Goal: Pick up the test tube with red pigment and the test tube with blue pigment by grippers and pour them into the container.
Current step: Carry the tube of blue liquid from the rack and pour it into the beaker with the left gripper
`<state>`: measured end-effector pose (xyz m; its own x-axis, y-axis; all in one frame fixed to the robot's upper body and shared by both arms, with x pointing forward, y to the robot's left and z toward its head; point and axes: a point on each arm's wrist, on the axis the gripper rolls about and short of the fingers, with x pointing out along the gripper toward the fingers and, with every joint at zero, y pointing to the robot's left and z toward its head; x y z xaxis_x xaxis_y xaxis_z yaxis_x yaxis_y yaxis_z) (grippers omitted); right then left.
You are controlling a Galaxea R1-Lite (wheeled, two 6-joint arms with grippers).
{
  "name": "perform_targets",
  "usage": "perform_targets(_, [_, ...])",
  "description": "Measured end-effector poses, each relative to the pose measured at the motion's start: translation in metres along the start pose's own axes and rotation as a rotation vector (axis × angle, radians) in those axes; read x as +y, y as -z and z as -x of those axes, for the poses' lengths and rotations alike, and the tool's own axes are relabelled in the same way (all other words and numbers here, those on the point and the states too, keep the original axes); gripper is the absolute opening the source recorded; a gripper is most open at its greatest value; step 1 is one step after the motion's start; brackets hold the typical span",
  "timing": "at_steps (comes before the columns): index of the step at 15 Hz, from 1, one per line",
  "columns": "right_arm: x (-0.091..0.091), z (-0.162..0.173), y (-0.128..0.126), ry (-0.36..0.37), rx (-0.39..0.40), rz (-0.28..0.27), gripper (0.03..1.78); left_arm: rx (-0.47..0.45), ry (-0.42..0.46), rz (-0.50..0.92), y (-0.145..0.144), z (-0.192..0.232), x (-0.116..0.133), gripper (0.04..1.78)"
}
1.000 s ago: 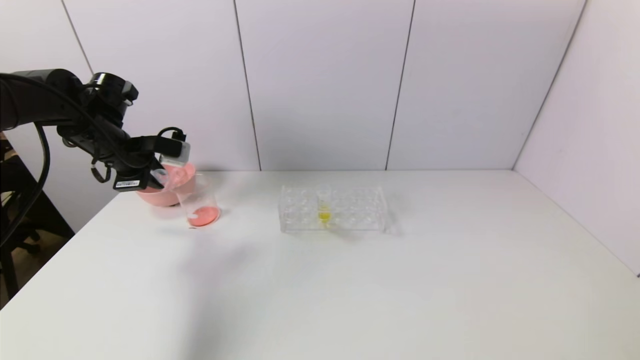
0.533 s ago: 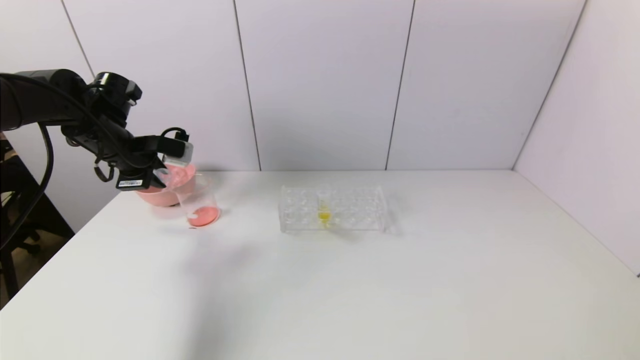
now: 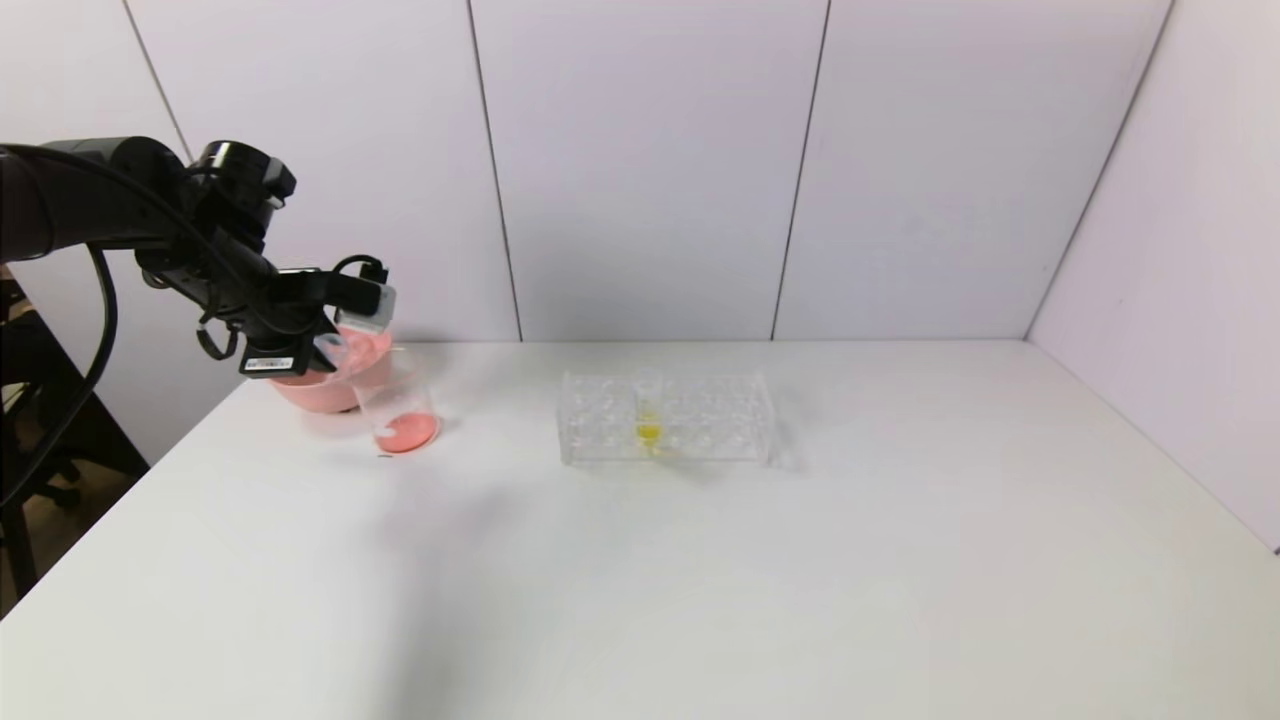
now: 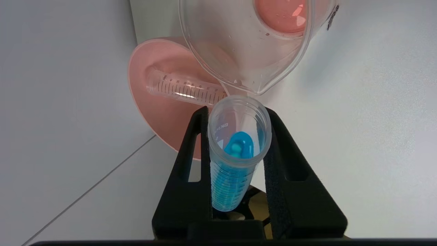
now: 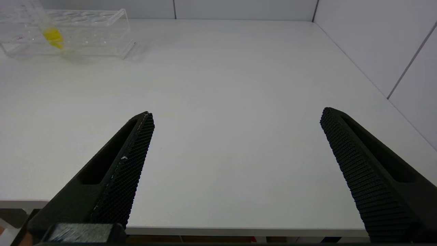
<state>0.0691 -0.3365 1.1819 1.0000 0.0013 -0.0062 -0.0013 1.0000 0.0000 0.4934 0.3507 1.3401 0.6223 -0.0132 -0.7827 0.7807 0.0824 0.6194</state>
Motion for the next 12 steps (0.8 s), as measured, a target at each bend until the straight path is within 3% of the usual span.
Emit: perform_targets(12, [0.0000,0.0000,0.0000,0.000,0.000,0.000,1.77,0.013,-0.007,-0.022,-0.0069,0.0016,0.0002,0.45])
